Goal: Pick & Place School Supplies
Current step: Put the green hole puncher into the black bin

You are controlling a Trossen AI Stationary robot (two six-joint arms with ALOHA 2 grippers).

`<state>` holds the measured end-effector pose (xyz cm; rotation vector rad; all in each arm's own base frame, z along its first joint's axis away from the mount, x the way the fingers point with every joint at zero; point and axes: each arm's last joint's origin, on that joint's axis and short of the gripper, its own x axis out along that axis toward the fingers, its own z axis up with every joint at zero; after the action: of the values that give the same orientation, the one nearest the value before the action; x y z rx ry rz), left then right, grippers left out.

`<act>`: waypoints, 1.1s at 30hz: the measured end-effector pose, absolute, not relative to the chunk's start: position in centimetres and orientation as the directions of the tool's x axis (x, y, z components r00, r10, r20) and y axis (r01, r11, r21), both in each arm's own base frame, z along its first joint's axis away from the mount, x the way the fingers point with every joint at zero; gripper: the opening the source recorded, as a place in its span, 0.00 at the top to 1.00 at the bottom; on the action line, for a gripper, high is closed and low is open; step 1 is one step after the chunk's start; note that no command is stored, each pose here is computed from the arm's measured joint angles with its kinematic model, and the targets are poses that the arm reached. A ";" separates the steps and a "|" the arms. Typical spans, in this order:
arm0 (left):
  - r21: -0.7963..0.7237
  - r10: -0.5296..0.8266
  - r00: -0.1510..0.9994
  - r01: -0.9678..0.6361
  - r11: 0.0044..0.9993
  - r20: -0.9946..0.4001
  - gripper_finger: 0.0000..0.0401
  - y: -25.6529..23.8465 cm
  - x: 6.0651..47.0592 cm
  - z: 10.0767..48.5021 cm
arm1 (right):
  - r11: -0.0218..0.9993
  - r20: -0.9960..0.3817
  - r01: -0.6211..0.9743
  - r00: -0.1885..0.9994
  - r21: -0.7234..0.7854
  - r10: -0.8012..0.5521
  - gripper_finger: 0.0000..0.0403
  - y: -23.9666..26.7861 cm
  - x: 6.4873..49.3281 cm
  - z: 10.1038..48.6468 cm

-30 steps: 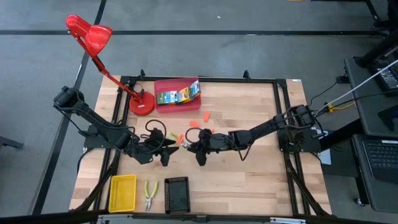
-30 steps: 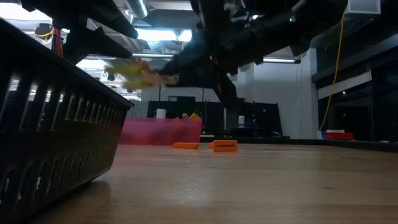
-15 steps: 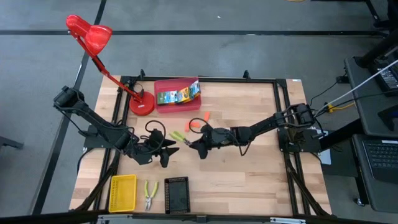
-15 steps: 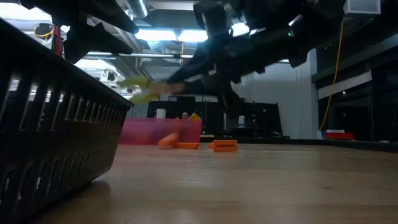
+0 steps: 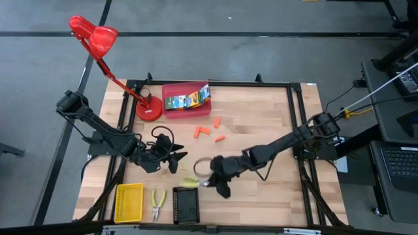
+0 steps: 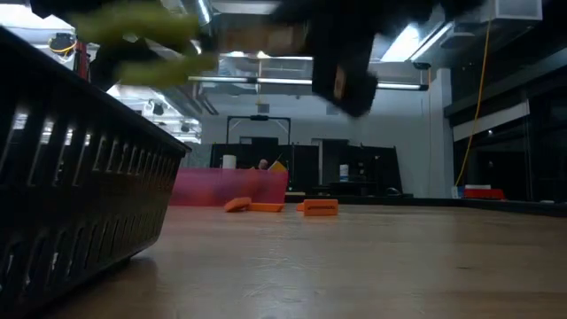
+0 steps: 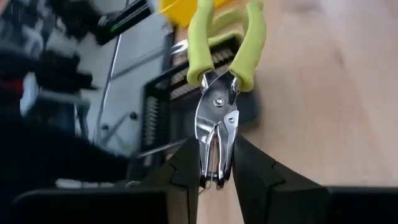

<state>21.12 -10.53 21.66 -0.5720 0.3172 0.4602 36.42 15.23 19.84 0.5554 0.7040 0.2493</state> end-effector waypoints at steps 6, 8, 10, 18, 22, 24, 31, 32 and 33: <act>-0.442 0.377 0.835 -0.537 0.719 -0.401 0.54 -10.2 21.1 21.6 | 0.902 -0.617 -0.072 0.706 0.427 0.348 0.81 16.8 37.2 23.1; -0.429 0.376 0.835 -0.535 0.728 -0.402 0.54 -10.2 21.1 21.6 | 0.912 -0.618 -0.086 0.709 0.401 0.339 0.81 16.9 37.4 23.8; -0.409 0.379 0.829 -0.540 0.736 -0.412 0.54 -10.2 21.0 21.4 | 0.914 -0.617 -0.126 0.702 0.386 0.357 0.81 17.1 37.4 24.6; -0.420 0.407 0.792 -0.594 0.686 -0.455 0.54 -9.7 20.1 21.1 | 0.914 -0.664 -0.147 0.644 0.378 0.379 0.81 18.1 37.5 25.7; -0.373 0.404 0.806 -0.568 0.734 -0.433 0.54 -9.8 19.4 21.8 | 0.906 -0.660 -0.141 0.642 0.398 0.390 0.81 19.0 37.9 25.8; -0.366 0.399 0.815 -0.555 0.747 -0.421 0.54 -9.8 19.2 22.2 | 0.910 -0.687 -0.134 0.615 0.393 0.387 0.81 19.6 38.1 25.3; -0.363 0.405 0.831 -0.538 0.761 -0.382 0.54 -9.3 17.9 23.6 | 0.916 -0.737 -0.149 0.553 0.372 0.389 0.81 22.4 40.6 22.9; -0.370 0.410 0.833 -0.537 0.758 -0.371 0.54 -9.2 17.7 23.8 | 0.923 -0.754 -0.151 0.537 0.355 0.378 0.81 22.6 40.8 22.7; -0.369 0.412 0.835 -0.536 0.759 -0.365 0.54 -9.2 17.6 24.0 | 0.929 -0.767 -0.151 0.528 0.337 0.364 0.81 22.8 41.0 22.5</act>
<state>17.59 -9.22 23.99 -0.4813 0.2698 0.5231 41.05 22.76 22.47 0.2415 0.9690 0.3114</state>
